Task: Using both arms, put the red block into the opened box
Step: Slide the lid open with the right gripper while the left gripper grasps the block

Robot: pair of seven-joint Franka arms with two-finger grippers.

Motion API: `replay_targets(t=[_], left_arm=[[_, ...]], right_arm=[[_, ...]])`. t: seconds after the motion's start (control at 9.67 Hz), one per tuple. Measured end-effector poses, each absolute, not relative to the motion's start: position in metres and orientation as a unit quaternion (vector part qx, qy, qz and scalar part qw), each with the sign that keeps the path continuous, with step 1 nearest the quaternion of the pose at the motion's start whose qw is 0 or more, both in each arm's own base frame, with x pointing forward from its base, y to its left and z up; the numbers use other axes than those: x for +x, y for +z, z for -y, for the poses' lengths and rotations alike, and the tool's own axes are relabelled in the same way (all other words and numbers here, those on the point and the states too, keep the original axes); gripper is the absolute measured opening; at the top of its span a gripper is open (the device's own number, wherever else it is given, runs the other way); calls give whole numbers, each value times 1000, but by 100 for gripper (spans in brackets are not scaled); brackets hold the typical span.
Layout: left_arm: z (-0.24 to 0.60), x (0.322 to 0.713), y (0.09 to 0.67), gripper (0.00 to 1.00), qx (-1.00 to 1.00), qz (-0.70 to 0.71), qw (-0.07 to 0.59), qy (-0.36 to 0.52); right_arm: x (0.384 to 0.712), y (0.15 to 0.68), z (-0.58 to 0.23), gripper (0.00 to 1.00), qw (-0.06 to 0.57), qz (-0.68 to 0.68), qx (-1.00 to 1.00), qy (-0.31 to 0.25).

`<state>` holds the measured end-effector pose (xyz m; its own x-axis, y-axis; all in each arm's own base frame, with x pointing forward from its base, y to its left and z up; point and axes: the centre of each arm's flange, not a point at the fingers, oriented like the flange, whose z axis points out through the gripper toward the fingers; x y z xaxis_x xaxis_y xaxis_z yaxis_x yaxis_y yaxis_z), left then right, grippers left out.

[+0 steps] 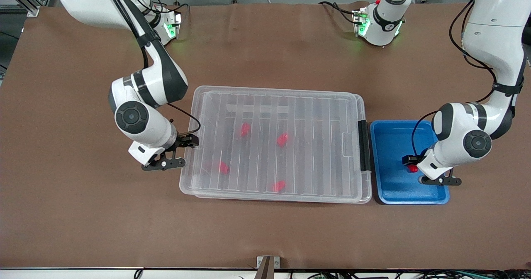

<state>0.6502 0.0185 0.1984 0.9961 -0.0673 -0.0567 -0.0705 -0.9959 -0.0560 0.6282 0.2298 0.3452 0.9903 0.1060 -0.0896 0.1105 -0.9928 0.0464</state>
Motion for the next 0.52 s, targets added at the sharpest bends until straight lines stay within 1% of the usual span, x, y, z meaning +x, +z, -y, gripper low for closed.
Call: replay_targets(t=[0.1, 0.21, 0.41, 0.52], left_arm=[[-18, 650, 191, 69, -999, -34, 27, 29], [-18, 649, 188, 62, -999, -33, 27, 30], [-17, 654, 198, 35, -999, -33, 27, 20], [-10, 659, 221, 35, -999, -32, 26, 12]], right_arm=[[631, 344, -220, 100, 32, -51, 997, -43], [634, 344, -209, 100, 34, -43, 997, -46], [638, 344, -183, 100, 46, -34, 997, -59], [640, 345, -171, 100, 51, -36, 996, -65]])
